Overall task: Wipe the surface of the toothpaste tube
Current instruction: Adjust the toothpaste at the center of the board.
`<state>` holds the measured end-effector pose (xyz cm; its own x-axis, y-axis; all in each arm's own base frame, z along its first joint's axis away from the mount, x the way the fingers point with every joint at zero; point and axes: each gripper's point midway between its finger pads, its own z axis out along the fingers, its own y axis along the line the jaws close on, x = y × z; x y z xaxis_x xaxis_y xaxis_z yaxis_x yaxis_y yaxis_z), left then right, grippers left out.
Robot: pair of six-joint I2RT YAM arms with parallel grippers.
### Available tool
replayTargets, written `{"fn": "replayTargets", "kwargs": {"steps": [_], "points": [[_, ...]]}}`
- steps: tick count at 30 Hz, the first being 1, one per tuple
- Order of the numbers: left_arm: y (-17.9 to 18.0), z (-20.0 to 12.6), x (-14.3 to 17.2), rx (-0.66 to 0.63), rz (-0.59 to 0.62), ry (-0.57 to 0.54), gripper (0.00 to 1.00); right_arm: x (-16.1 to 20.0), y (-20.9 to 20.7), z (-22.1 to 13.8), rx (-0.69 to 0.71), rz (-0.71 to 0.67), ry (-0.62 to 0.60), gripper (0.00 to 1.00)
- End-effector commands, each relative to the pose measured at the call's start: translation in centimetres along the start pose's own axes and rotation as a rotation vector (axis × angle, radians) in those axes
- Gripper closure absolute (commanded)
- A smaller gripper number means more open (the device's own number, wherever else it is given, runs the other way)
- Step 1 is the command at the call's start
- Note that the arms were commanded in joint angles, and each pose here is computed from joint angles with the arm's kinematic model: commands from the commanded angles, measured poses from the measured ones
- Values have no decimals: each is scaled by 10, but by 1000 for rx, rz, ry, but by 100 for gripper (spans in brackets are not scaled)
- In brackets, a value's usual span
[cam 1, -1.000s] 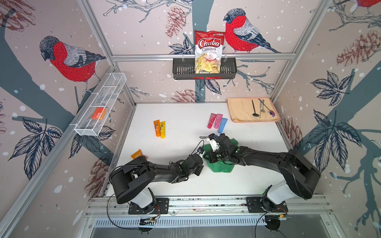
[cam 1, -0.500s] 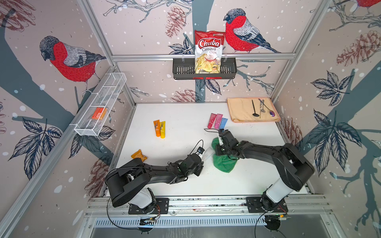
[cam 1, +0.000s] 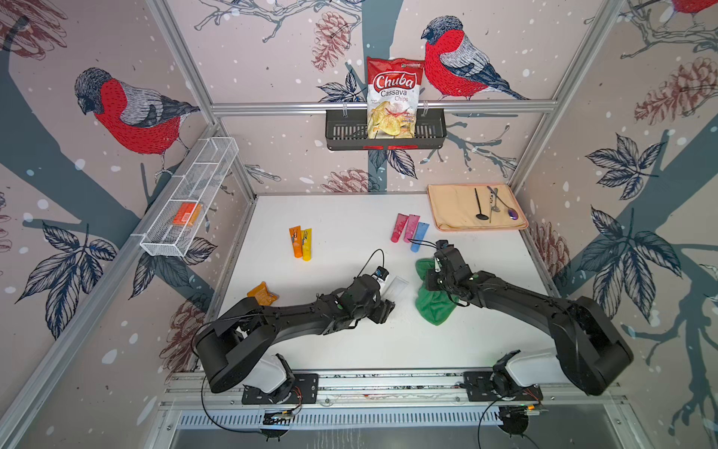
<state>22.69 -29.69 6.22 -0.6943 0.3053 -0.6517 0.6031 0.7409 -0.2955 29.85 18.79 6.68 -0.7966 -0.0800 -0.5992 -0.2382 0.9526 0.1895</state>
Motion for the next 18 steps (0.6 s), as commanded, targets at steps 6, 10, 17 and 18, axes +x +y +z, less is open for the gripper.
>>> {"fn": "replayTargets", "kwargs": {"steps": [6,10,17,18], "points": [[5,-2,27,169,-197,151,43,-4,15,-3,-80,-12,-17,100],[5,11,27,195,-202,191,46,-2,15,-4,-87,-12,-19,100],[6,34,25,217,-192,254,53,0,17,-6,-106,-12,-21,100],[7,36,25,217,-191,262,55,0,17,-6,-106,-13,-20,100]]}}
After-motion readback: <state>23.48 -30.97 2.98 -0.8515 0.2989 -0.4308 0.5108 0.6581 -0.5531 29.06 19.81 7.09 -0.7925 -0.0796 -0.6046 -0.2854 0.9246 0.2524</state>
